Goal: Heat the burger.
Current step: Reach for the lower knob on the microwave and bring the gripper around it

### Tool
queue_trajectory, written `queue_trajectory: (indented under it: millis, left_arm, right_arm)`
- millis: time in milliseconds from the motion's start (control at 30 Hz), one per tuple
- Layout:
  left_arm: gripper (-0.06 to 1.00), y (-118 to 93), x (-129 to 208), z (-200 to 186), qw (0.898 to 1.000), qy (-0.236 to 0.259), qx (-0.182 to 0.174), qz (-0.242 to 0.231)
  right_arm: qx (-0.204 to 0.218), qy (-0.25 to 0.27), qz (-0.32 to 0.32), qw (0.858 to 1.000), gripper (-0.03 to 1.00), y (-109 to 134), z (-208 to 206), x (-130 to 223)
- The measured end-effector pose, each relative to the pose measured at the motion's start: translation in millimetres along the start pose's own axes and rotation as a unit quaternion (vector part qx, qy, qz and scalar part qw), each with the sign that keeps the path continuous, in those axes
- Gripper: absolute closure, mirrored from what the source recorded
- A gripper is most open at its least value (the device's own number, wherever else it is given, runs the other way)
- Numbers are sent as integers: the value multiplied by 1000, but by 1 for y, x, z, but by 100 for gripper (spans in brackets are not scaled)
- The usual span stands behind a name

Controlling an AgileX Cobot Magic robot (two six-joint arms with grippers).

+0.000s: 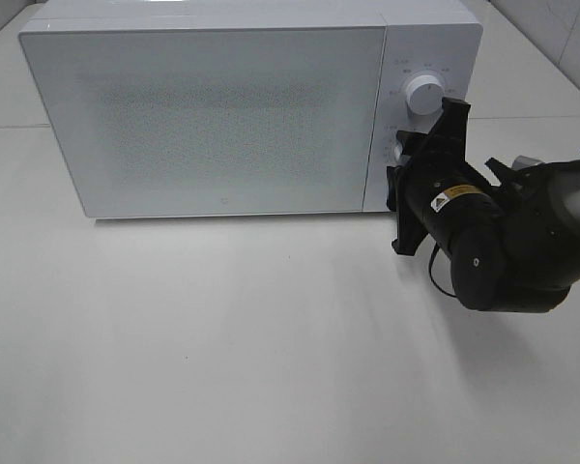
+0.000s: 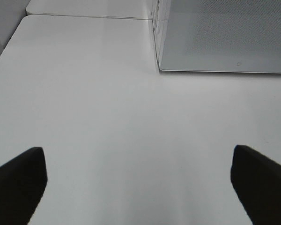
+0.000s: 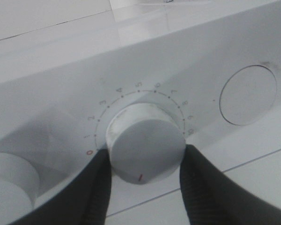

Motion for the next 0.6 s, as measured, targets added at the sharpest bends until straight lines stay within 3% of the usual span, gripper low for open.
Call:
queue_trajectory:
  millis: [600]
  left_arm:
    - [-4,0,0,0,1000,0,0,0]
  right_arm:
    - [1,-4,-25,1000,56,0,0,0]
Point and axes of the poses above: a point on each arm's last joint axis where the gripper is mounted, z pointing out along that axis toward the gripper, y along the wrist's bending axis when the last joint is at zero, x = y × z, the point moved 8 cm from there along z, pointing out along that axis toward the gripper, and after that the axes turned 13 degrees about -z, right-handed, at the moved point
